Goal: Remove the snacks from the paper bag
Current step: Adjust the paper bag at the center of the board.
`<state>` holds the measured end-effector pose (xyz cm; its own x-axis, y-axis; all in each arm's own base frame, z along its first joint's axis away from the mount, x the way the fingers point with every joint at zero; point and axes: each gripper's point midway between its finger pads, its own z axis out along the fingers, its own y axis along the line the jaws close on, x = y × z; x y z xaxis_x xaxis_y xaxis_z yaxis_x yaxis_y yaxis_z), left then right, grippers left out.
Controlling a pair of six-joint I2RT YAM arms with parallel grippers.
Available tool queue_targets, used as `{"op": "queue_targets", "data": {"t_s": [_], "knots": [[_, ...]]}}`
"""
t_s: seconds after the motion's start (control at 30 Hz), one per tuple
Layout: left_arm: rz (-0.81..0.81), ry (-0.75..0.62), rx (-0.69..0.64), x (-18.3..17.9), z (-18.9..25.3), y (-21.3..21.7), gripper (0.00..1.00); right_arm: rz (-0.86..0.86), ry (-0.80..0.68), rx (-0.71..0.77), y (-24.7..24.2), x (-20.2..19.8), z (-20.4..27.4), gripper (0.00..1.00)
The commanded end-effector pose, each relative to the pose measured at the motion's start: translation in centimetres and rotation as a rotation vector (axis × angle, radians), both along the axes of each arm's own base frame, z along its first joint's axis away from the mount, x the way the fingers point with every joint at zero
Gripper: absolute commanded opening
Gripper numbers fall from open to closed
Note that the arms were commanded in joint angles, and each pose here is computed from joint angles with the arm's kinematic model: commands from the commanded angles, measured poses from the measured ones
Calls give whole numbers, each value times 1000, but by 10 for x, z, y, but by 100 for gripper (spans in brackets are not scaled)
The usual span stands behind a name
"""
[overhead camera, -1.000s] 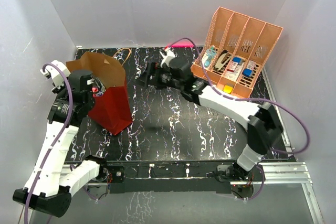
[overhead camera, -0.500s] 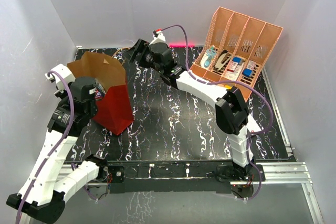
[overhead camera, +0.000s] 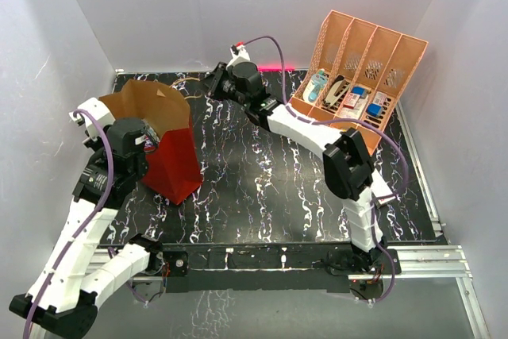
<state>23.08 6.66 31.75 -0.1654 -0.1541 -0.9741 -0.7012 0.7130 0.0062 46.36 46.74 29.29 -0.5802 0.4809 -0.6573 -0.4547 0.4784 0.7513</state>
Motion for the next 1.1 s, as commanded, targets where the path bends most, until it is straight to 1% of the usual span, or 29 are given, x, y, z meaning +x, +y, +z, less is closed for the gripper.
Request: {"op": "queue_targets", "data": {"t_s": [0.0, 0.13, 0.17, 0.2, 0.23, 0.3, 0.4, 0.47, 0.53, 0.6, 0.73, 0.8, 0.87, 0.93, 1.0, 1.07], "knots": [[-48, -108, -74, 14, 26, -13, 4, -30, -160, 43, -38, -36, 72, 8], [-127, -140, -157, 33, 33, -33, 9, -82, -184, 3, -78, -65, 79, 8], [-137, -140, -174, 36, 34, -37, 11, -97, -183, -5, -88, -73, 80, 8], [-148, -141, -190, 39, 34, -41, 16, -110, -192, 3, -100, -84, 89, 8], [-159, -139, -202, 42, 33, -44, 21, -115, -184, 6, -108, -91, 86, 8], [-184, -128, -223, 45, 29, -50, 36, -110, -171, 23, -120, -108, 84, 8], [-209, -99, -247, 46, 22, -57, 68, -99, -142, 32, -133, -128, 74, 8], [-211, -69, -255, 42, 21, -57, 85, -101, -142, 34, -141, -137, 75, 8], [-221, -42, -268, 35, 25, -58, 97, -115, -150, 30, -150, -143, 76, 8], [-276, -24, -272, 30, 33, -63, 98, -135, -156, 22, -158, -146, 75, 8], [-414, -44, -285, 28, 57, -79, 98, -172, -146, -5, -171, -150, 67, 8], [-468, -26, -281, 30, 57, -87, 98, -187, -146, -17, -177, -152, 64, 8], [-561, 14, -277, 38, 52, -104, 98, -193, -153, -24, -180, -154, 64, 8], [-650, 60, -316, 44, 44, -125, 98, -192, -157, -28, -182, -156, 63, 8], [-704, 71, -350, 50, 44, -138, 98, -191, -156, -27, -184, -158, 64, 8], [-716, 66, -365, 56, 48, -139, 98, -188, -153, -29, -185, -160, 65, 8]]}}
